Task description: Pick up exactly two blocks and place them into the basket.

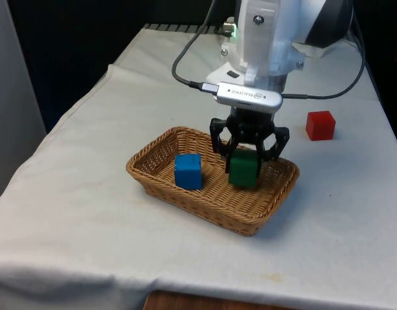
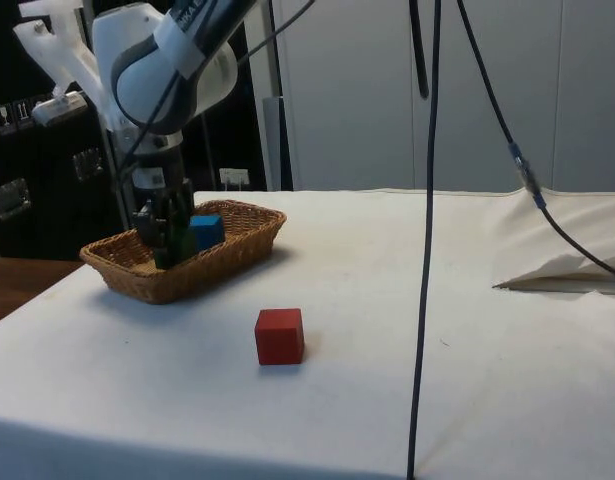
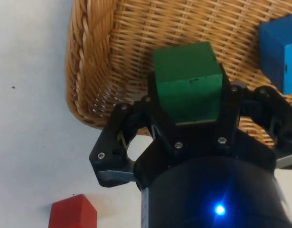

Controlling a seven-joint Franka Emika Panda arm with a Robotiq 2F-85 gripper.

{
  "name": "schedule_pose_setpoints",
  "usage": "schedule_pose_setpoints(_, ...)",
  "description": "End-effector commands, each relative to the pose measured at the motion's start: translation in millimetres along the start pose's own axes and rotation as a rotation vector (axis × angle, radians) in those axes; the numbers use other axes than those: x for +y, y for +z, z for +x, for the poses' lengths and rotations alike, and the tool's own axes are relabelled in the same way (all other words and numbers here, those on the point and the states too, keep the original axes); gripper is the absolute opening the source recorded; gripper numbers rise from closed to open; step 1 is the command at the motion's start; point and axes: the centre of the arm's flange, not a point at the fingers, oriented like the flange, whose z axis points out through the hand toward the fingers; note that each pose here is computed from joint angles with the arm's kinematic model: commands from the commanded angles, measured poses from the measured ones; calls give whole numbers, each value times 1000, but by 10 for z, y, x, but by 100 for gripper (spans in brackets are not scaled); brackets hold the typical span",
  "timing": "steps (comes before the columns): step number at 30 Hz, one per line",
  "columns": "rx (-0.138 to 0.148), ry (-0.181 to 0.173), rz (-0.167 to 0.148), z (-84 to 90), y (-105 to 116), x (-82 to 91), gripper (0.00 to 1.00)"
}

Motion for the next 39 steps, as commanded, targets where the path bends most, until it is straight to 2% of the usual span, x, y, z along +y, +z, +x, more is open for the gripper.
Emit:
schedule_pose_setpoints(1,3,-3,6,6,8,-4,1)
schedule_pose_setpoints(6,2,-4,4,3,10,-6,1)
schedule_pose_setpoints(8,-1,-1,-1,-2,13,-1,14)
schedule_pose_setpoints(9,2,-5,3,3,10,-5,14)
schedule_pose_setpoints(11,2,-5,2,3,9,-7,32)
schedule_pose_setpoints(12,0,-5,1,-1,14,-6,51)
schedule_pose_setpoints(17,0,-5,1,-1,14,-6,98)
schedule_pose_setpoints(23,0,-5,1,-1,14,-6,100)
schedule_pose_setpoints(25,-1,-6,0,3,-48,3,100)
schedule_pose_setpoints(26,-1,-3,0,0,9,-9,100)
schedule_pose_setpoints(30,1,-3,1,8,-234,28,100)
schedule_pose_setpoints(34,-3,-2,4,-14,-376,44,100)
schedule_pose_setpoints(35,-6,0,8,3,-340,42,100)
schedule_pose_setpoints(39,-4,-1,8,-76,-548,65,100)
